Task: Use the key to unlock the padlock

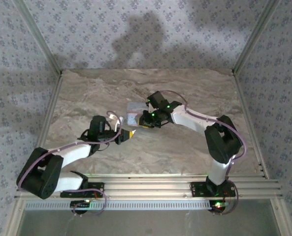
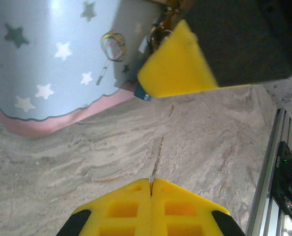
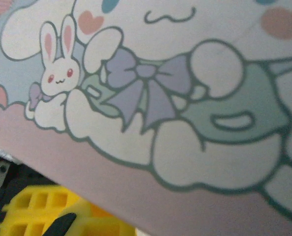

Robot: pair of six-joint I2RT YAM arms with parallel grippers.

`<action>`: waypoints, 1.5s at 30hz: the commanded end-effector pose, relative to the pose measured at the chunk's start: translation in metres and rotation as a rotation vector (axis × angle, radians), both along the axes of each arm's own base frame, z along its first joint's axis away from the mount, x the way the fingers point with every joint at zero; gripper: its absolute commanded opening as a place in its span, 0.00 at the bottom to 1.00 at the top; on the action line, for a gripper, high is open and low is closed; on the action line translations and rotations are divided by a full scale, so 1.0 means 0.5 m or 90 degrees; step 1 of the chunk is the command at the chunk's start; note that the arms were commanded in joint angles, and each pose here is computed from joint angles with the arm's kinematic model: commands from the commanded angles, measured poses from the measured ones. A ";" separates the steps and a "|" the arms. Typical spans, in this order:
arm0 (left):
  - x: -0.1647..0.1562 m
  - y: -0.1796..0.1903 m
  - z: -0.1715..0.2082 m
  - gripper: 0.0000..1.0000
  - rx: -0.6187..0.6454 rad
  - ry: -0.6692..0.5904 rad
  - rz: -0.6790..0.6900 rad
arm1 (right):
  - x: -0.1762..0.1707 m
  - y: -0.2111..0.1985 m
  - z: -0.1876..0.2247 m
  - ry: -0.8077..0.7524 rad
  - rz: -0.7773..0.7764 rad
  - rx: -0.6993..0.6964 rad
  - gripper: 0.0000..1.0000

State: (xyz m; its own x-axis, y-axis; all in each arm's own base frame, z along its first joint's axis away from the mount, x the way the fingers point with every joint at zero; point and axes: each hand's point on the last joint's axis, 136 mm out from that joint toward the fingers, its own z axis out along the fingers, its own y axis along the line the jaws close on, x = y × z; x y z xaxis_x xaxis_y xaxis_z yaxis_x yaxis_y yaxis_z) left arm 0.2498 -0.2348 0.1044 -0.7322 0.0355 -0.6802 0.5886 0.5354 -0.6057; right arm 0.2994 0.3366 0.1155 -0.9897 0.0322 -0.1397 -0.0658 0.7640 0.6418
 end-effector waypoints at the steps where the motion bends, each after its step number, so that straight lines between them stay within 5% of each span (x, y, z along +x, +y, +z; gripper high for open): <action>1: 0.002 -0.011 0.014 0.00 -0.027 -0.046 -0.020 | -0.005 0.011 0.079 -0.014 0.021 0.081 0.00; 45: 0.036 -0.032 0.051 0.00 -0.048 -0.195 0.030 | 0.004 0.004 0.089 0.041 -0.002 0.132 0.00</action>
State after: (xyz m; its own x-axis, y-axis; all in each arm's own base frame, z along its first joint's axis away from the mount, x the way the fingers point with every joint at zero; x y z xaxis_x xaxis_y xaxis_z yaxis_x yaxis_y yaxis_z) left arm 0.2680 -0.2509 0.1200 -0.5449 -0.0473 -0.8371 0.6999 0.5241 -0.4852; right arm 0.2956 0.3338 0.1486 -0.9973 0.0586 -0.0435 0.0050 0.6492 0.7606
